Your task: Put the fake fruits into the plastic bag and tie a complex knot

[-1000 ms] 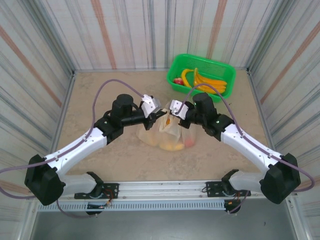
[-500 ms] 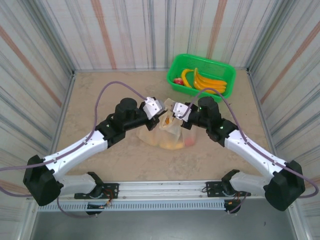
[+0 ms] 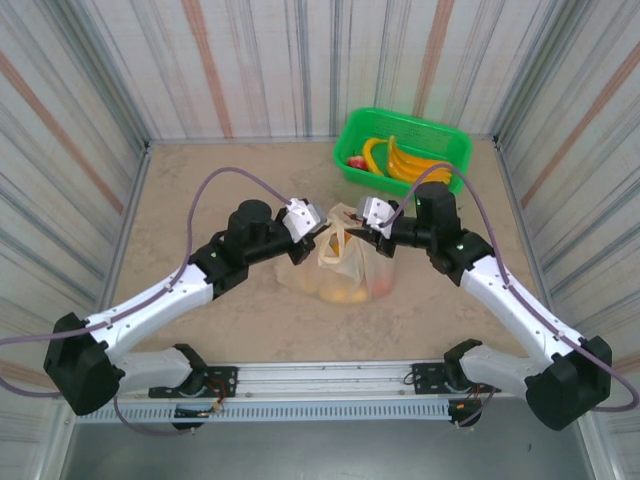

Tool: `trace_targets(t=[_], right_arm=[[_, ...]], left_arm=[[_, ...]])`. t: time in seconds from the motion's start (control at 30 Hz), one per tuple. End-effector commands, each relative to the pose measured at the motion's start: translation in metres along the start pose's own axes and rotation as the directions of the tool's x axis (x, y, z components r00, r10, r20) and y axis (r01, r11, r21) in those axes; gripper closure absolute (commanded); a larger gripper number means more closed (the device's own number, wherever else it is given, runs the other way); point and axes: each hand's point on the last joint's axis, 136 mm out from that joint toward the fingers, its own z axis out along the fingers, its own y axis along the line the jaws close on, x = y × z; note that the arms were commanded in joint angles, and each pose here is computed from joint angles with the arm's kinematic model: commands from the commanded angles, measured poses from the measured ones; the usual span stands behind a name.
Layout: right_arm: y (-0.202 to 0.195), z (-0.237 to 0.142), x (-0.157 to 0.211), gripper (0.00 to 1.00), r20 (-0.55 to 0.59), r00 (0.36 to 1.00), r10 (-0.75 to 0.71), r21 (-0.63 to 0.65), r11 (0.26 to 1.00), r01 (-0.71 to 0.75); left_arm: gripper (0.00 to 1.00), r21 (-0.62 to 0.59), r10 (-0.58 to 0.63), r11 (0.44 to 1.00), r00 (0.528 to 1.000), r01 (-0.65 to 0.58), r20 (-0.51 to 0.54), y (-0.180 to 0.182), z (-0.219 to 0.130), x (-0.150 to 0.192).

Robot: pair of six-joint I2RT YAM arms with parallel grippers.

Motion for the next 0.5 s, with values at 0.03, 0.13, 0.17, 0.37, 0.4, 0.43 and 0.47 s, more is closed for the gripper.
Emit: trace_targets(t=[0.03, 0.13, 0.17, 0.37, 0.4, 0.43, 0.47], right_arm=[[0.016, -0.009, -0.008, 0.58, 0.007, 0.996, 0.085, -0.129, 0.988, -0.083], [0.021, -0.006, -0.012, 0.55, 0.002, 0.992, 0.126, -0.187, 0.975, -0.123], [0.022, -0.004, -0.012, 0.54, 0.001, 0.990, 0.140, -0.203, 0.970, -0.137], [0.019, 0.013, -0.006, 0.48, -0.032, 0.987, 0.158, -0.227, 0.961, -0.161], [0.017, 0.015, -0.005, 0.48, -0.039, 0.988, 0.150, -0.219, 0.963, -0.155], [0.014, 0.018, -0.003, 0.48, -0.046, 0.989, 0.143, -0.207, 0.967, -0.149], [0.009, 0.022, 0.000, 0.48, -0.055, 0.989, 0.135, -0.189, 0.972, -0.143]], left_arm=[[1.00, -0.012, 0.041, 0.999, 0.998, -0.040, 0.038, 0.002, -0.008, -0.010], [1.00, -0.005, 0.041, 0.999, 0.998, -0.041, 0.039, 0.001, -0.007, -0.010], [1.00, -0.004, 0.042, 0.999, 0.998, -0.042, 0.040, 0.001, -0.008, -0.011], [1.00, 0.016, 0.043, 0.999, 0.998, -0.044, 0.051, -0.003, -0.009, -0.013], [1.00, 0.020, 0.044, 0.999, 0.998, -0.045, 0.055, -0.004, -0.010, -0.014], [1.00, 0.023, 0.043, 0.999, 0.998, -0.044, 0.055, -0.004, -0.010, -0.014], [1.00, 0.028, 0.044, 0.999, 0.997, -0.045, 0.056, -0.005, -0.010, -0.014]])
